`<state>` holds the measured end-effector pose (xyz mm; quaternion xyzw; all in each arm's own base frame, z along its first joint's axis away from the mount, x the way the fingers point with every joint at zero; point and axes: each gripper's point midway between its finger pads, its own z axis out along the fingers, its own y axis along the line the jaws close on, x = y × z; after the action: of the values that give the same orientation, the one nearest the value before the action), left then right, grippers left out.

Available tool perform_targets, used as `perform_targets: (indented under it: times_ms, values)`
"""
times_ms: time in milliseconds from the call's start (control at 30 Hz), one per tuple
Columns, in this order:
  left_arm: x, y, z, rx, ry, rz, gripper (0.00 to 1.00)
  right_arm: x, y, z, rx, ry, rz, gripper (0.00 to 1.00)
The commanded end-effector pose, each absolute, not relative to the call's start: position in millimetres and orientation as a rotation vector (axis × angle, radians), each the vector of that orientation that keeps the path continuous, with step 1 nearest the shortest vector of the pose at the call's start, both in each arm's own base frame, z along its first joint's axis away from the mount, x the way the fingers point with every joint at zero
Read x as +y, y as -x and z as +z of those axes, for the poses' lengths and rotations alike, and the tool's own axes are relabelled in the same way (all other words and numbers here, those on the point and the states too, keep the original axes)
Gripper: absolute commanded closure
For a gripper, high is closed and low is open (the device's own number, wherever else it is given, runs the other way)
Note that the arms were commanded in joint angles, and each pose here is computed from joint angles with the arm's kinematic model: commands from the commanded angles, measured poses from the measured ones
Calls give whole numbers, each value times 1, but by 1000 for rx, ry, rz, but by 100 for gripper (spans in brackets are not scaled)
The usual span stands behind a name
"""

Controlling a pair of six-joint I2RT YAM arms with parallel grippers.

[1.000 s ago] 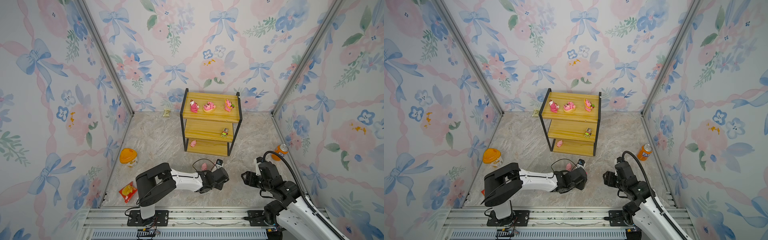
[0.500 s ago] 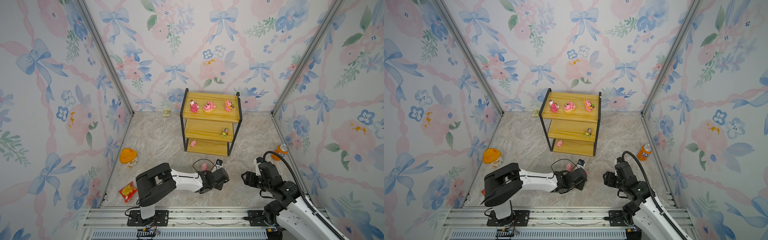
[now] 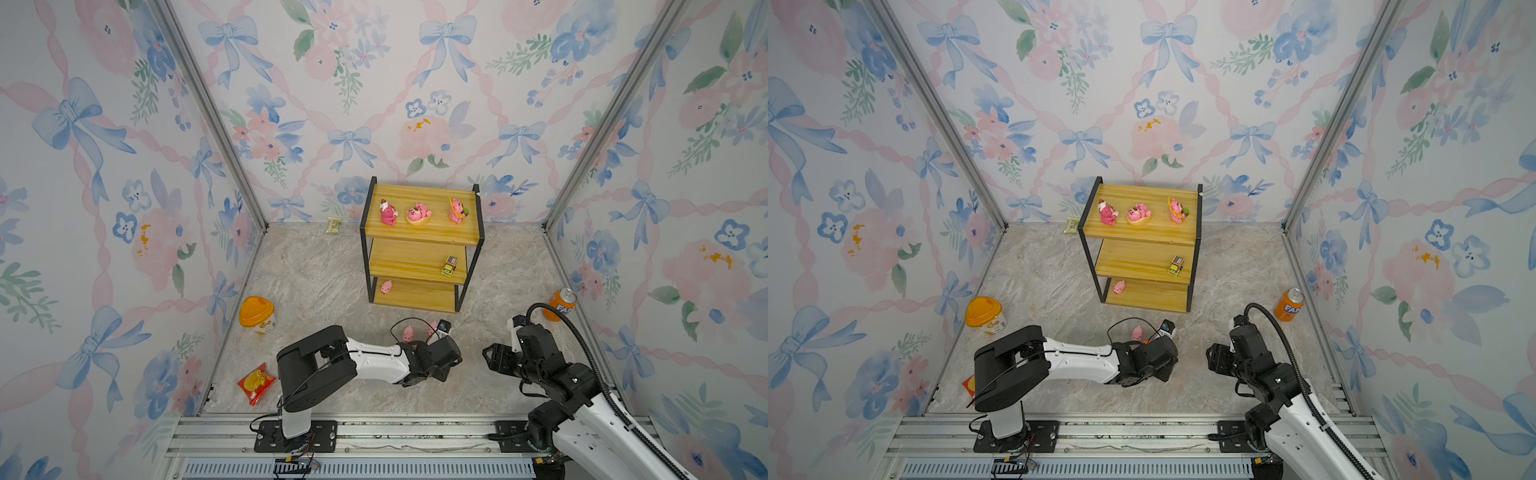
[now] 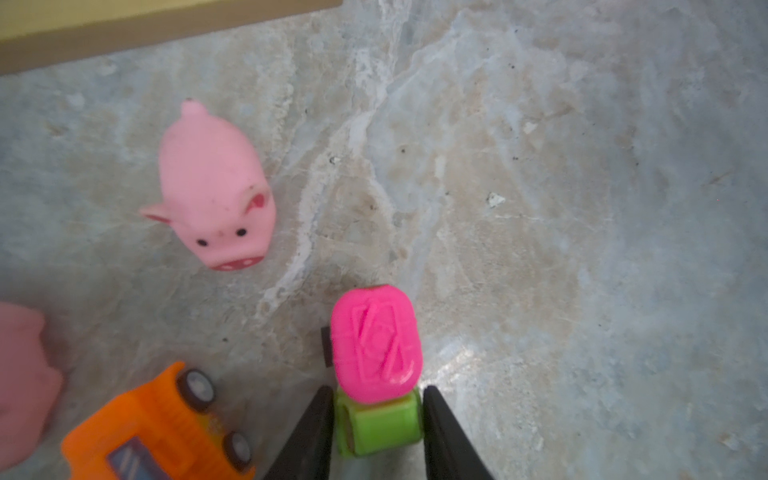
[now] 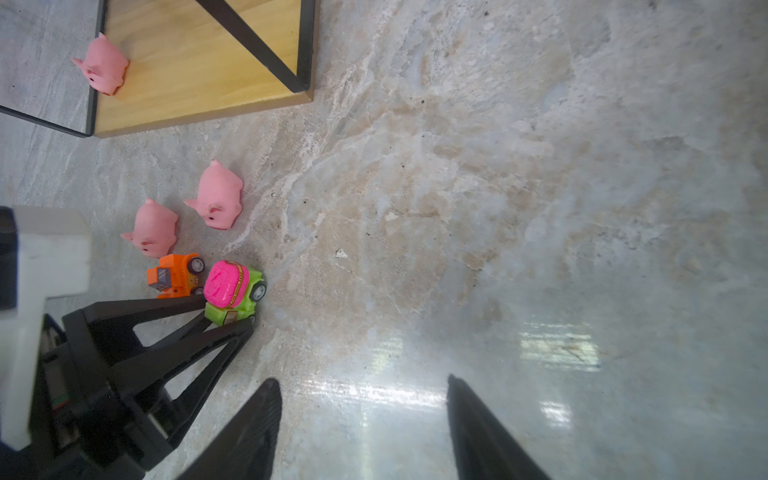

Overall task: Place and organize the plastic toys onto the shelf
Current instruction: 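Close the left gripper on the green car with pink roof, then lift the pink-roofed car with the left gripper up to the middle shelf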

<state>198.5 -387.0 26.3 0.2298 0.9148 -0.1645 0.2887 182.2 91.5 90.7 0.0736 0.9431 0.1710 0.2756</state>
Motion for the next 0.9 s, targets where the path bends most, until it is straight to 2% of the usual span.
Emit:
perform_targets:
  times_ms: [0, 433, 733, 867]
  values:
    - [-389, -195, 24, 2443, -660, -425, 68, 90, -181, 86, 2541, -208, 455, 34]
    - [-386, -199, 37, 2401, -663, -417, 77, 88, -180, 87, 2535, -211, 449, 34]
    - [-381, -206, 99, 2257, -627, -460, 76, 88, -180, 87, 2532, -211, 449, 34]
    - [-372, -216, 141, 2169, -604, -440, 75, 88, -181, 88, 2531, -211, 449, 34]
